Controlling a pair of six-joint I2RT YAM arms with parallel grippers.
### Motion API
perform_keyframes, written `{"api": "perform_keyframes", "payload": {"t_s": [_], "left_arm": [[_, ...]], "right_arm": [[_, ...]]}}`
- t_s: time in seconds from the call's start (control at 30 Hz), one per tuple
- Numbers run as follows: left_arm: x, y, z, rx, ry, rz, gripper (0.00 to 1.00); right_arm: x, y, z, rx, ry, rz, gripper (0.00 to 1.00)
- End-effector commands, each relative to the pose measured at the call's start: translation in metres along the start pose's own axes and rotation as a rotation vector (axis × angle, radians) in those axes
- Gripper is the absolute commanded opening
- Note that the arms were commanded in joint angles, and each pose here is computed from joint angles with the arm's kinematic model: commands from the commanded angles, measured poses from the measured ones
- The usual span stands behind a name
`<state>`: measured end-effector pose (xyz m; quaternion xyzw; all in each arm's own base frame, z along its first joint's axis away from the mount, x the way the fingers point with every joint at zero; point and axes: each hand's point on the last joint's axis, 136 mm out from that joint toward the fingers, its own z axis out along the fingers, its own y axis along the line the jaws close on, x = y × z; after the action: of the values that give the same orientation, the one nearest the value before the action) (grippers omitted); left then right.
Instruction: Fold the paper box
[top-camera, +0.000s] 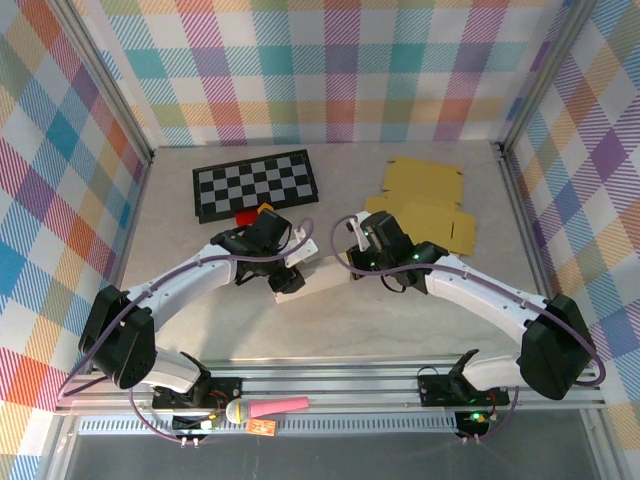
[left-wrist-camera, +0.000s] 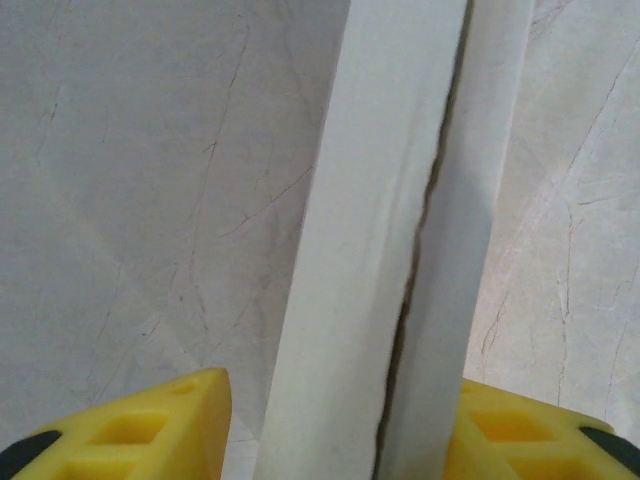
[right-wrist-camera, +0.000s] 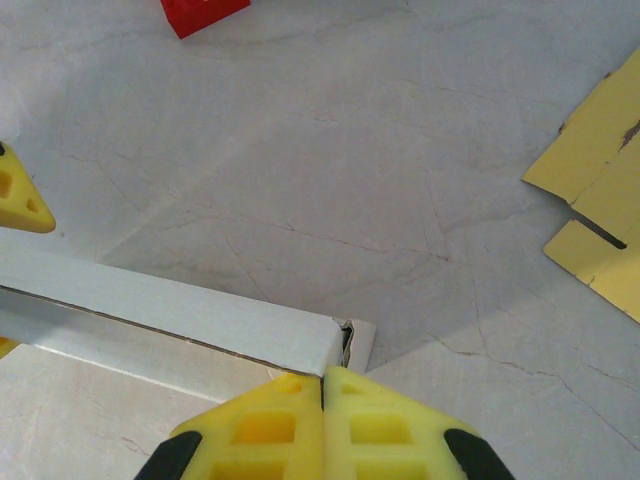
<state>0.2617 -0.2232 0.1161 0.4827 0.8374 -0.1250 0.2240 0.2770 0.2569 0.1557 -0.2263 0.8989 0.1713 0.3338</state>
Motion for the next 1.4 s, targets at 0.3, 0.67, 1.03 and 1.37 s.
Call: {"api": "perform_keyframes", "payload": {"t_s": [0.3,0.67,1.03,1.37], "left_arm": [[-0.019,0.011,-0.036,-0.089,-0.161,-0.125,0.6],[-0.007,0.019,-0.074,-0.192,-0.216,-0.395,0.6],[0.053,0.006,-0.117,-0.281,-0.042,-0.618,0.41],[0.037,0.007,-0.104,-0.173,0.057,-0.724,0.36]], "right_arm": [[-0.002,0.006,0.0,0.042,0.033,0.03,0.0],[-0.007,0.004,0.001,0.09,0.068,0.075,0.0],[-0.007,0.006,0.005,0.086,0.082,0.076,0.0],[-0.005,0.005,0.005,0.093,0.094,0.079,0.0]]}}
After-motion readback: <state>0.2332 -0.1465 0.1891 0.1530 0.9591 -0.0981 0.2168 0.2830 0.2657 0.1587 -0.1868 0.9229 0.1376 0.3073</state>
